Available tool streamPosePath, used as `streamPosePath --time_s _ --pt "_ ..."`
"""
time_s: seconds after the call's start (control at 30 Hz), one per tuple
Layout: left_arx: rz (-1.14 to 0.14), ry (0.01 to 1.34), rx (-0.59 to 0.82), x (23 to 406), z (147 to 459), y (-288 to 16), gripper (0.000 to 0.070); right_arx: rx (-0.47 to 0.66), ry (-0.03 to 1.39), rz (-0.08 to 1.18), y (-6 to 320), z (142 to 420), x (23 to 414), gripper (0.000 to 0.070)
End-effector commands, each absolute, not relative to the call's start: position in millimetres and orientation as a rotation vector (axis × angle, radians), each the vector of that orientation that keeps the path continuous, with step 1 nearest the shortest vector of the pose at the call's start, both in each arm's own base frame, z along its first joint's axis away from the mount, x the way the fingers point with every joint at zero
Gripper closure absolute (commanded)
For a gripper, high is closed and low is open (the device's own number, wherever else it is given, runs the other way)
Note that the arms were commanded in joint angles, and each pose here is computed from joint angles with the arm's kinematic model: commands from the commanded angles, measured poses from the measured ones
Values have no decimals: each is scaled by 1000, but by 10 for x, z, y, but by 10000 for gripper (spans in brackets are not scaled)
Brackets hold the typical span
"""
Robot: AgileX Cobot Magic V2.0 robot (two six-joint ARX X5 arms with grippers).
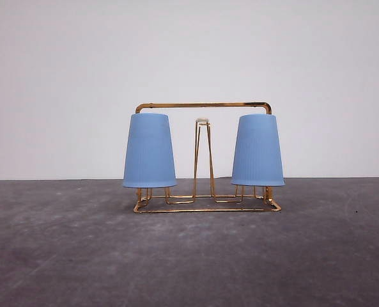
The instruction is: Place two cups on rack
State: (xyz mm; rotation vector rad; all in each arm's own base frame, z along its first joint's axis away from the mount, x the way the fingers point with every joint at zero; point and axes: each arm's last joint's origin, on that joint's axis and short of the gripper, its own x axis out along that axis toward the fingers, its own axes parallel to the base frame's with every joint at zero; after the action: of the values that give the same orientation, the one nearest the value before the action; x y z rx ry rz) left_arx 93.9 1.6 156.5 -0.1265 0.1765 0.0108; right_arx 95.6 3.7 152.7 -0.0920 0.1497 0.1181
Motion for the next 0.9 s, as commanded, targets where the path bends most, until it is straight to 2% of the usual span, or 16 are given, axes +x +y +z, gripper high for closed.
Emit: streamPosePath --time_s 0.0,0.33,0.57,0.87 --pt "14 189 -126 945 1520 17 678 -81 142 119 39 1523 960 700" --pt "14 189 -126 945 1519 17 678 -82 159 100 34 1508 958 700" --pt "14 189 -126 945 1519 17 678 -92 165 -20 -1 1507 959 700" --pt "14 189 -126 945 1519 17 678 -91 148 -17 0 1524 961 700"
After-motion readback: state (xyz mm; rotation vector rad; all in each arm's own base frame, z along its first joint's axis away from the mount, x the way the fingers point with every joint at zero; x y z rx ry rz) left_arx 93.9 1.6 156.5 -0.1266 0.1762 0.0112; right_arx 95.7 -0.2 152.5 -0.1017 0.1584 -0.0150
